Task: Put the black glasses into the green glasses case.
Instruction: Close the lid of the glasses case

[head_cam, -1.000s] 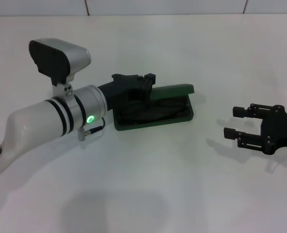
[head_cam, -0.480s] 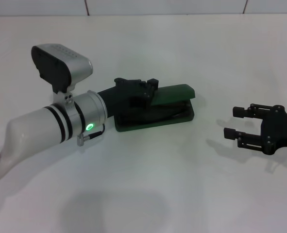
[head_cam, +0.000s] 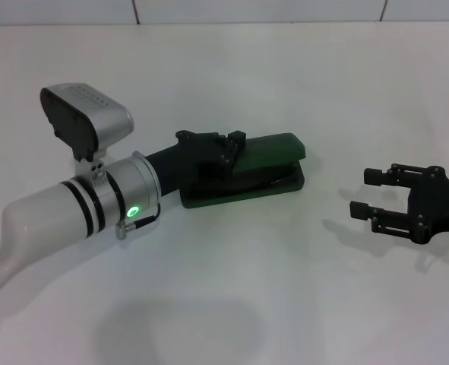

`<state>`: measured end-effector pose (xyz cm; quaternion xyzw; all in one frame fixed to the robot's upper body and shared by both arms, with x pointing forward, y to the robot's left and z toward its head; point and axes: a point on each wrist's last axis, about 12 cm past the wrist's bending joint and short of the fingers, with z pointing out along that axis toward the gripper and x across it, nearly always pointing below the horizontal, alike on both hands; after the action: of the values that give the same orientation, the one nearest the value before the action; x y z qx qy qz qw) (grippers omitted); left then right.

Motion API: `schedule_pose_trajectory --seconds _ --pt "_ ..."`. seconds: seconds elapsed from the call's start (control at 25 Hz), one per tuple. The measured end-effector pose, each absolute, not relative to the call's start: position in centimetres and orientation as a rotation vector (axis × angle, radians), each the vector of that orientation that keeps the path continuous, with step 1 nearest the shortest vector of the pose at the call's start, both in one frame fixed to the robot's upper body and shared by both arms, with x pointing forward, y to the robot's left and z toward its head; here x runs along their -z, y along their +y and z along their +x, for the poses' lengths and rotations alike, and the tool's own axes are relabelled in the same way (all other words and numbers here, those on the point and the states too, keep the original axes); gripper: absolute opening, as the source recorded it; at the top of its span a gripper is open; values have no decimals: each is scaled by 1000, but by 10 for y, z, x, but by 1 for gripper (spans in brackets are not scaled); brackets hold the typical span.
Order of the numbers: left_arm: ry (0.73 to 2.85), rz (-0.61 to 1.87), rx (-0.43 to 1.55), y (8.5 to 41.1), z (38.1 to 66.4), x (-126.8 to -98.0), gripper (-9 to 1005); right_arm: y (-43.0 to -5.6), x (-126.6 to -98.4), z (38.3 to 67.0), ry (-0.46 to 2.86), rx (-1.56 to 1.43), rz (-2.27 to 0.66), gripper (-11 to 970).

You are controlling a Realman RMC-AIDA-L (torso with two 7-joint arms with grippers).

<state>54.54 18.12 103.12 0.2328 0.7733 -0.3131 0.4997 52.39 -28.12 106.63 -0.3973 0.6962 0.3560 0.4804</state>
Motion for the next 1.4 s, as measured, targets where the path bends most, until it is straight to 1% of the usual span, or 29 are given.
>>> schedule_pose_trajectory --seconds 0.84,1.4 --pt "1812 633 752 176 543 -1033 53 -281 -1066 523 1697 -876 -968 620" --pt "1782 707 766 182 531 -1024 54 -281 -1067 522 1688 -885 -964 620"
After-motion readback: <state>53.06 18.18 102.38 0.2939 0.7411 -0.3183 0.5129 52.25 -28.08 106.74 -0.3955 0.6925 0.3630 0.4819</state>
